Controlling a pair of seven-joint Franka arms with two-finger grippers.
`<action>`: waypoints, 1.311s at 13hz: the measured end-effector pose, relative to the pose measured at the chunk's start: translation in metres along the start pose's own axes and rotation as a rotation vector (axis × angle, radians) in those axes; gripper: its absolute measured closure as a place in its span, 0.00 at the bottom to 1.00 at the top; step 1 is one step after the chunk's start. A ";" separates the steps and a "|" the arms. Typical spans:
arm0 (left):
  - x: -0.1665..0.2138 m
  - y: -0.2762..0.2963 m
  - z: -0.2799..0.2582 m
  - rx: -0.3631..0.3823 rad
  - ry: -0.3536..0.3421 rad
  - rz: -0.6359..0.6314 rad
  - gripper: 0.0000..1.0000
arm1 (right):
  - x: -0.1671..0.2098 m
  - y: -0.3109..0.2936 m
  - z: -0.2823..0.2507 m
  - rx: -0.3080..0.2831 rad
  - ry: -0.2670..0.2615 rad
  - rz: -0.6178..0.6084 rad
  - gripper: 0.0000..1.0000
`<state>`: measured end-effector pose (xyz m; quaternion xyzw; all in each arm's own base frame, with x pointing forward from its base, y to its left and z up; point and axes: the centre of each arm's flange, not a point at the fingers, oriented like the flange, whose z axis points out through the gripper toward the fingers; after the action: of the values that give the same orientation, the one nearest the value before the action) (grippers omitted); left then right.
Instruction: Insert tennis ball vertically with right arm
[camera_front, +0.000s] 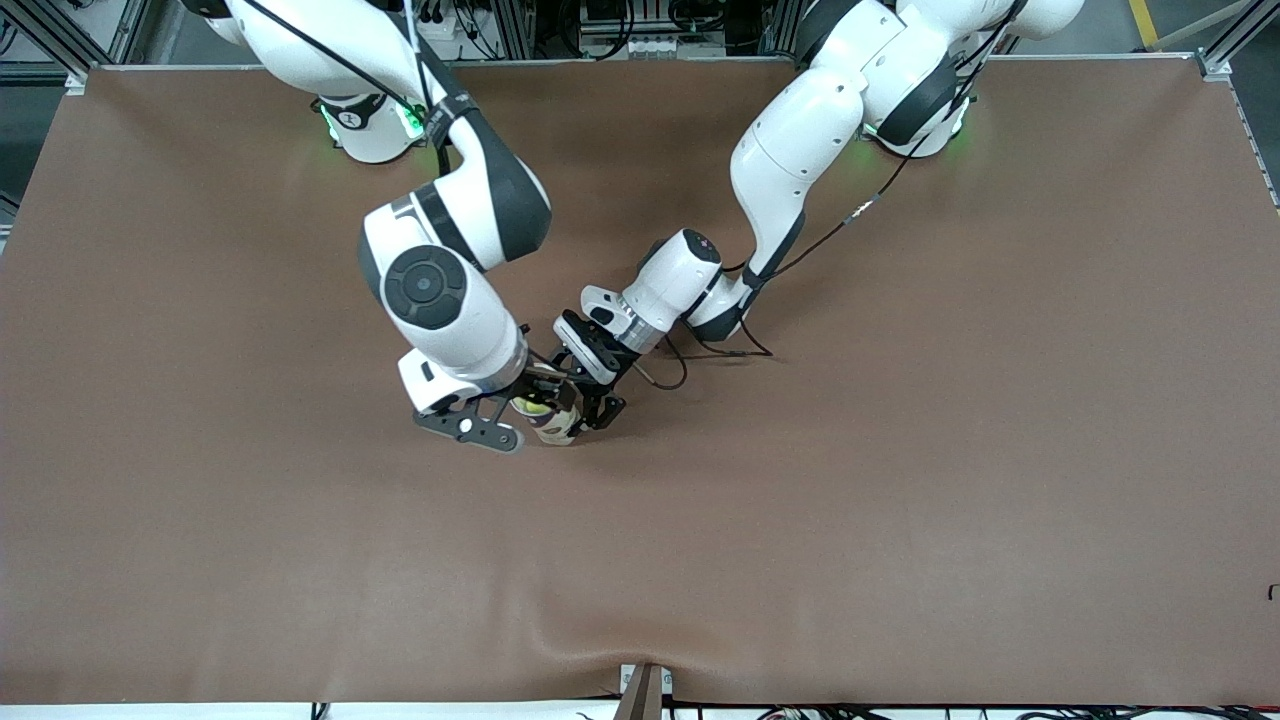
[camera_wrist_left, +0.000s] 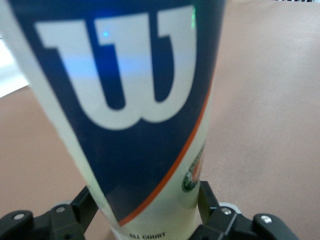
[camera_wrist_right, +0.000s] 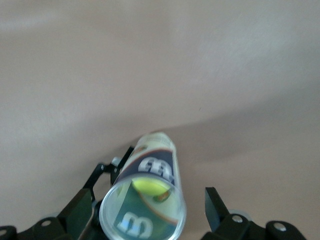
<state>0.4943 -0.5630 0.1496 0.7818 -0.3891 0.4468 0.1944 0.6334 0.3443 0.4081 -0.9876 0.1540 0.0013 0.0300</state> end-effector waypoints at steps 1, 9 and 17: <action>0.000 0.000 0.000 0.000 0.000 0.000 0.13 | 0.014 0.016 -0.013 0.006 0.007 -0.014 0.00; 0.000 0.000 0.000 0.000 0.000 0.000 0.13 | 0.119 0.222 -0.068 -0.016 -0.058 -0.228 0.00; 0.000 -0.004 0.000 0.004 0.000 -0.002 0.07 | 0.091 0.339 -0.150 0.021 -0.077 -0.324 0.00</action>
<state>0.4970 -0.5607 0.1497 0.7825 -0.3874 0.4475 0.1931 0.6160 -0.0147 0.5366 -0.9984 -0.0086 0.0326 0.0458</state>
